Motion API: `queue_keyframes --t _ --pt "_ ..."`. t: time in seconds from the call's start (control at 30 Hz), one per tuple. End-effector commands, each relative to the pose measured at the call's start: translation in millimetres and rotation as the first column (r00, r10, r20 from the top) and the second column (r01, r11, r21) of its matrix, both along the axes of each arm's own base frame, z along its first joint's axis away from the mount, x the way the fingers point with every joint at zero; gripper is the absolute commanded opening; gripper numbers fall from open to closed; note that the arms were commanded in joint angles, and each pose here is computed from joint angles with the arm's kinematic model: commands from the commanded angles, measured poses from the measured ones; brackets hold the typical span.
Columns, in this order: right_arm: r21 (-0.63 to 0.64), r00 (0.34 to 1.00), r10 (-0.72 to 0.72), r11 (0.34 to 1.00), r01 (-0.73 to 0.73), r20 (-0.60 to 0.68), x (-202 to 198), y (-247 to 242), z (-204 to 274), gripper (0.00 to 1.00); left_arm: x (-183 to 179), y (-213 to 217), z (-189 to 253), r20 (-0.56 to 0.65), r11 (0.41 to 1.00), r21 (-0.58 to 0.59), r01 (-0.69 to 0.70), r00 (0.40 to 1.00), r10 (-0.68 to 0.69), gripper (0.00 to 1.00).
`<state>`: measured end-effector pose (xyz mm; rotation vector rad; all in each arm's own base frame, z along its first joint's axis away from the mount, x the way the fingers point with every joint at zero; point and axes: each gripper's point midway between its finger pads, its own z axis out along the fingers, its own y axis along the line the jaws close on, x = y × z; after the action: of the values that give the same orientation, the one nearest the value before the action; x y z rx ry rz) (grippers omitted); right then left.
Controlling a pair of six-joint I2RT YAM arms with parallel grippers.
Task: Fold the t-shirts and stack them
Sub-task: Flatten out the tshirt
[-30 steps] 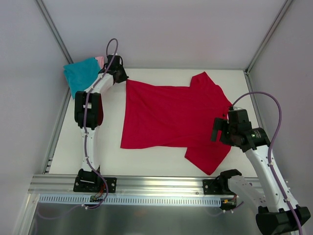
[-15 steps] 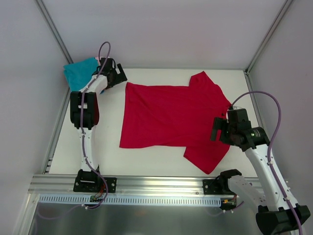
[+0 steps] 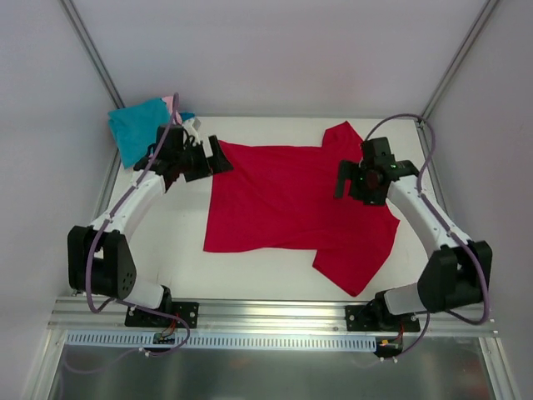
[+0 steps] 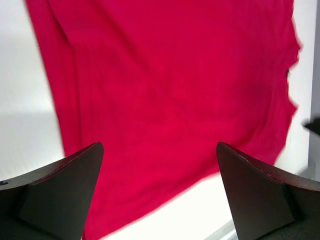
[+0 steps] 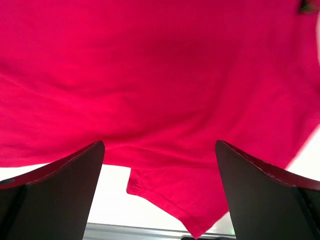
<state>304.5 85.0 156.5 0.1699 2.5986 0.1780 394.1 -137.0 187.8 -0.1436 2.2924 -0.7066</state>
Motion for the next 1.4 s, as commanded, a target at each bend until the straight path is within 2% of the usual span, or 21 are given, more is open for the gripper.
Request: queue_keyframes --t 0.0,0.07,0.1,0.3,0.5,0.7,0.9,1.2,1.37 --pt "0.094 0.994 0.051 0.995 -0.042 -0.092 3 22 -41 1.0 -48 -18 -36 -0.142 0.995 -0.083 0.06 0.987 -0.072 0.99" --pt "0.15 0.993 0.059 0.988 -0.044 -0.101 16 35 -48 1.0 -52 -24 -43 -0.138 0.989 -0.133 0.06 0.987 -0.078 0.99" --pt "0.159 0.986 0.064 0.987 -0.04 -0.152 22 40 -65 0.99 -51 -26 -45 -0.141 0.988 -0.143 0.058 0.987 -0.078 0.99" --pt "0.212 0.967 0.091 0.976 -0.039 -0.239 61 58 -84 1.0 -32 -37 -56 -0.179 0.987 -0.161 0.029 0.982 -0.058 0.99" --pt "0.208 0.955 0.075 0.978 -0.014 -0.287 53 50 -108 0.99 -32 -57 -76 -0.216 0.978 -0.206 0.019 0.974 -0.064 0.99" --pt "0.214 0.954 0.048 0.977 0.017 -0.297 36 36 -117 0.99 -40 -81 -104 -0.273 0.981 -0.188 0.038 0.958 -0.089 0.99" --pt "0.217 0.954 0.035 0.976 0.032 -0.298 30 25 -117 1.0 -44 -90 -127 -0.313 0.994 -0.102 0.037 0.947 -0.068 0.99" --pt "0.231 0.957 0.016 0.971 0.054 -0.291 19 18 -117 1.0 -66 -57 -160 -0.393 0.994 0.11 -0.006 0.918 0.049 0.99" --pt "0.233 0.958 0.009 0.971 0.06 -0.285 14 14 -116 1.0 -89 -39 -168 -0.409 0.986 0.167 -0.016 0.909 0.084 0.99"
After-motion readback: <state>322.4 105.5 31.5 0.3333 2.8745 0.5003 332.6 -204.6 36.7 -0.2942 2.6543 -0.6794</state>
